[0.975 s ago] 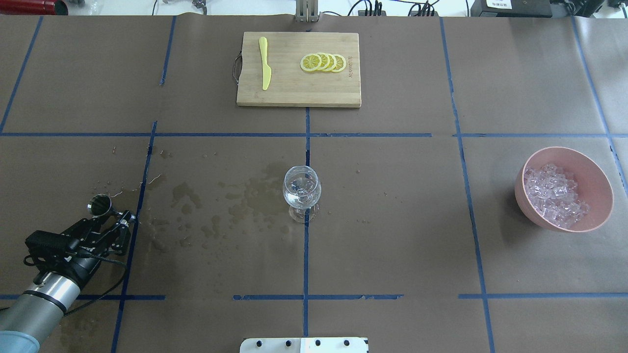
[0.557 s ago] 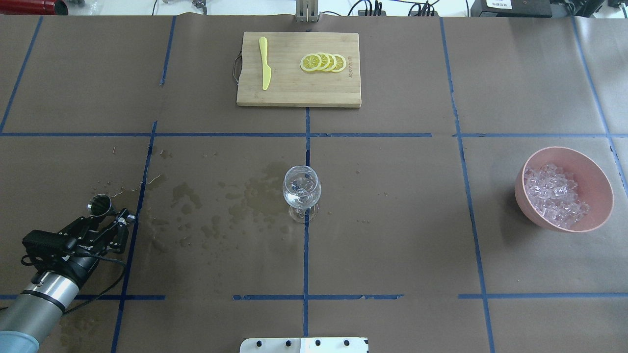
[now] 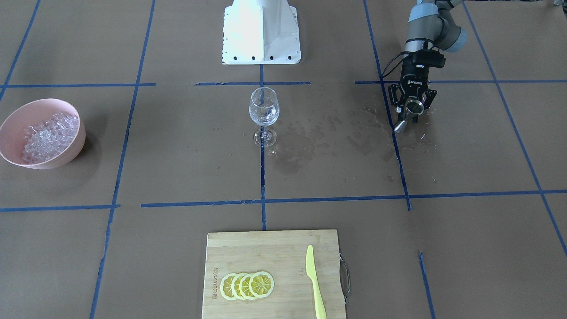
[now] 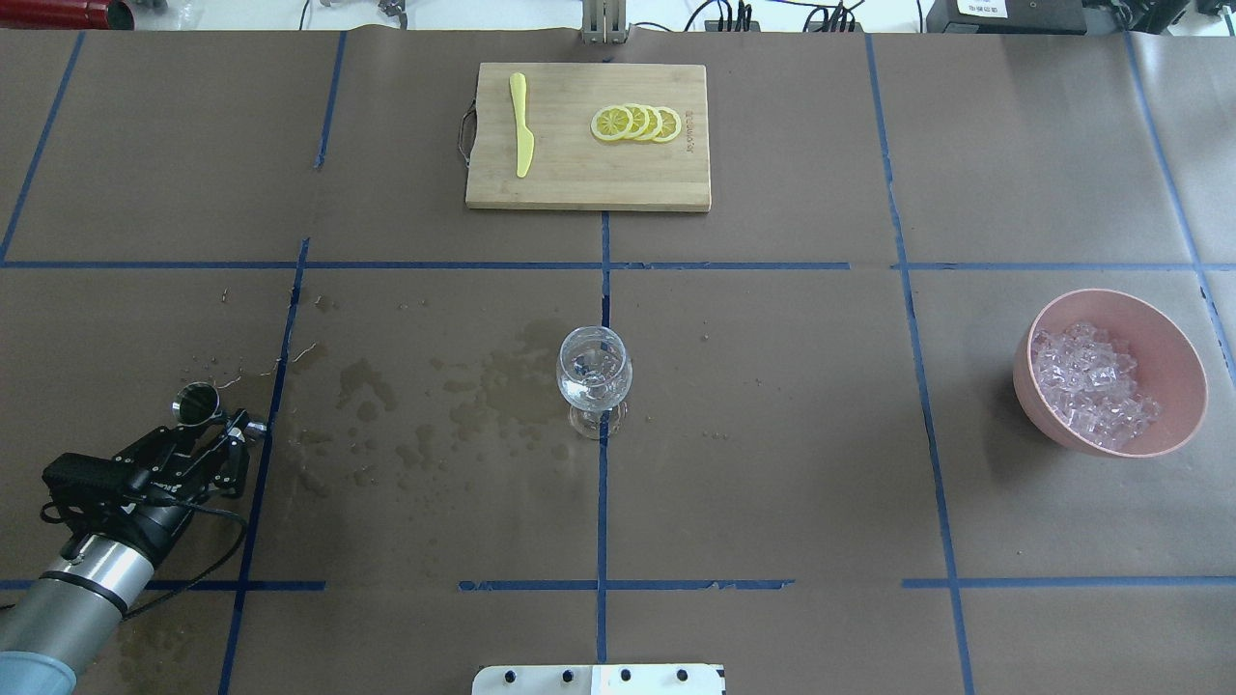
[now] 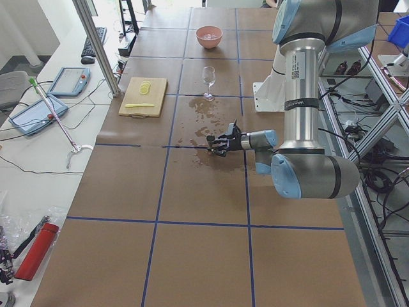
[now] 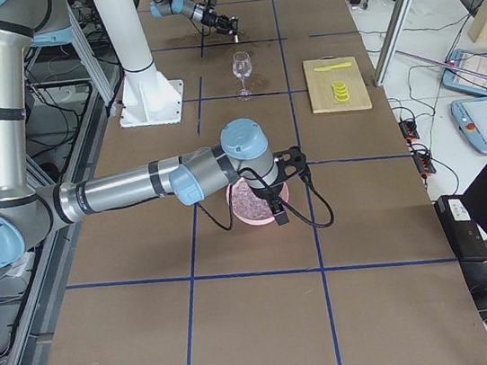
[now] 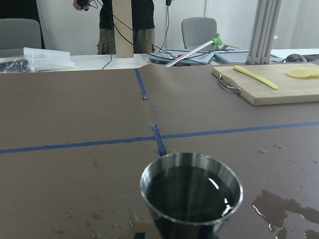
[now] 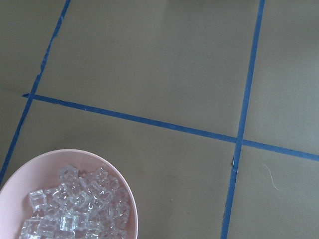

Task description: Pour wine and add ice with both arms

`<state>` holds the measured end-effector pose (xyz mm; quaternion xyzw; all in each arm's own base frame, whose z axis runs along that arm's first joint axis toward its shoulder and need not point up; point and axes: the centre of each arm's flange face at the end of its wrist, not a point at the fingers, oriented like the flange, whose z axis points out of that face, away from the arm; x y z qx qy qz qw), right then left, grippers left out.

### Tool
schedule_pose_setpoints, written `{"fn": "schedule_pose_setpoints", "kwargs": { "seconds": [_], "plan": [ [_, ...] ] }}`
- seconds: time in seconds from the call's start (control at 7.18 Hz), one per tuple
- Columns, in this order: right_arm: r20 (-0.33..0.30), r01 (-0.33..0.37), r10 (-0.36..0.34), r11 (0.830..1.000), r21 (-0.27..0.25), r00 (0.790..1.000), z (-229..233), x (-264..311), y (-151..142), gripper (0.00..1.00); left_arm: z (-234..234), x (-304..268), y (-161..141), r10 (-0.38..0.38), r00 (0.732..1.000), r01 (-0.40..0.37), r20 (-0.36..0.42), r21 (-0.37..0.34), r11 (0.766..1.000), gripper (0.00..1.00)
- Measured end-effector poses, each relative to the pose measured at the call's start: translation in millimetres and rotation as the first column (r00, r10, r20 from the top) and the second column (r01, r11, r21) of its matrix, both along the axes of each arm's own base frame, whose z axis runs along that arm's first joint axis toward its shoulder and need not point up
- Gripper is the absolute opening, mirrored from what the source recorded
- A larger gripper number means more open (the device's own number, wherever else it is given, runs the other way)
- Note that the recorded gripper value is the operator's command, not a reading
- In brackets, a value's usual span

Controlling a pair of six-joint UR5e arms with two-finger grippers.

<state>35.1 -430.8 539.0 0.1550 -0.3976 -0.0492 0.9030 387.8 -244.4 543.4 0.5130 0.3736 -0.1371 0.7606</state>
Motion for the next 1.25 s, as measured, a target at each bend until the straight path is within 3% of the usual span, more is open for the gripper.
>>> {"fn": "schedule_pose_setpoints", "kwargs": {
  "seconds": [0.56,0.7,0.84,1.25],
  "plan": [
    [0.0,0.0,0.0,1.0,0.002,1.0,-1.2,0.0,-0.3,1.0,-3.7,-0.5,-0.3,-0.003,1.0,0.003,-0.008,0.001,1.0,0.14],
    [0.0,0.0,0.0,1.0,0.003,1.0,-1.4,0.0,-0.5,1.0,-4.7,-1.1,-0.6,-0.004,1.0,0.004,-0.01,0.002,1.0,0.07],
    [0.0,0.0,0.0,1.0,0.004,1.0,-1.8,-0.1,-0.8,1.0,-6.3,-2.0,-1.1,-0.008,1.0,0.008,-0.014,0.003,1.0,0.05],
    [0.001,-0.001,0.001,1.0,0.004,1.0,-2.3,-0.1,-1.3,1.0,-16.4,-13.6,-1.5,-0.011,0.997,0.014,-0.08,0.036,0.999,0.0]
  ]
}}
